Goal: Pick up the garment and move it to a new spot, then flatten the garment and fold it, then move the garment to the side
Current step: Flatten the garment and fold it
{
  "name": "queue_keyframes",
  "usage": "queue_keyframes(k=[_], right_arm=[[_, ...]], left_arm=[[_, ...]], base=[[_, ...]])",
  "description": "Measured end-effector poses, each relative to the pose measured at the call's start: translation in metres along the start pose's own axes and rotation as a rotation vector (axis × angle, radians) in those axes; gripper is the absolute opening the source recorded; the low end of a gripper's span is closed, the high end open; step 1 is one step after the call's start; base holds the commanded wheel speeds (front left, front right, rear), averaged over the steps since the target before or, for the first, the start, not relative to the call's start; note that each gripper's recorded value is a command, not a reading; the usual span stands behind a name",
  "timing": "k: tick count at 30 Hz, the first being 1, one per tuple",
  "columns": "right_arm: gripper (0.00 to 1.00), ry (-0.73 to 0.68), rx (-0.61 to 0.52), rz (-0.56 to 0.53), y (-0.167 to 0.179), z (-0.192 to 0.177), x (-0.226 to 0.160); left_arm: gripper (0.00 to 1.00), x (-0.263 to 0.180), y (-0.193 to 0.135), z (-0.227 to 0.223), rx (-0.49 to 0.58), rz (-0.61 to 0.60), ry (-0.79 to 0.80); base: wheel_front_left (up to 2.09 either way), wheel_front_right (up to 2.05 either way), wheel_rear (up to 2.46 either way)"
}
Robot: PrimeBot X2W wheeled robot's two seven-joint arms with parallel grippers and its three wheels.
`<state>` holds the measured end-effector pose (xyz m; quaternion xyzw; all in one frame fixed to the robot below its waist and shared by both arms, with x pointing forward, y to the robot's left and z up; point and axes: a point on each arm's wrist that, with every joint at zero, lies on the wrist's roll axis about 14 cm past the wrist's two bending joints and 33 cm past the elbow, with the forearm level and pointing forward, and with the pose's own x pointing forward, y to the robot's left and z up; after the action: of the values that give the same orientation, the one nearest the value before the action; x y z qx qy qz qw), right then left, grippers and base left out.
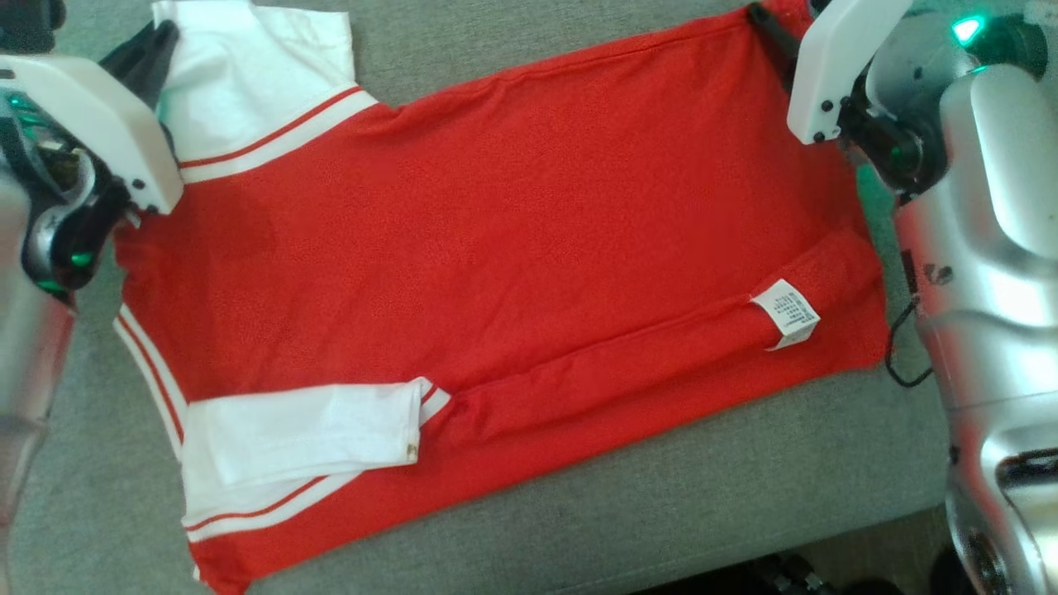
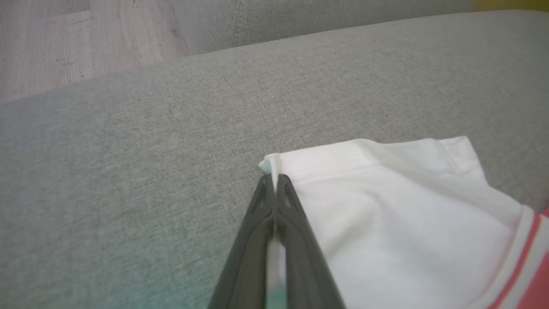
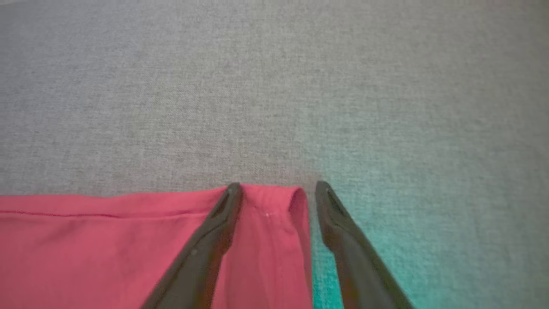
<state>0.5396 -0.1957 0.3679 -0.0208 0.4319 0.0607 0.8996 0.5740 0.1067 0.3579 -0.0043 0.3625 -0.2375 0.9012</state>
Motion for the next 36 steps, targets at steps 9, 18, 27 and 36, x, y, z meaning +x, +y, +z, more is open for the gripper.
queue_keyframes(k=[9, 18, 27, 36], right_arm=[[0.0, -0.029, 0.003, 0.001, -0.001, 0.006, -0.006], [0.0, -0.136, 0.016, 0.006, -0.003, -0.002, -0.036], [0.0, -0.231, -0.002, 0.002, 0.001, -0.024, -0.075], [0.0, -0.258, -0.046, -0.036, -0.002, -0.038, -0.1]], left_arm=[[0.0, -0.015, -0.008, 0.016, -0.059, -0.008, -0.146], [0.0, -0.067, -0.025, 0.029, -0.167, -0.009, -0.421], [0.0, -0.134, -0.048, -0.013, -0.267, 0.036, -0.541], [0.0, -0.18, -0.081, -0.071, -0.411, 0.061, -0.496]], base=[[0.0, 0.0, 0.0], [0.0, 0.0, 0.0], [0.0, 0.0, 0.0], [0.0, 0.0, 0.0]])
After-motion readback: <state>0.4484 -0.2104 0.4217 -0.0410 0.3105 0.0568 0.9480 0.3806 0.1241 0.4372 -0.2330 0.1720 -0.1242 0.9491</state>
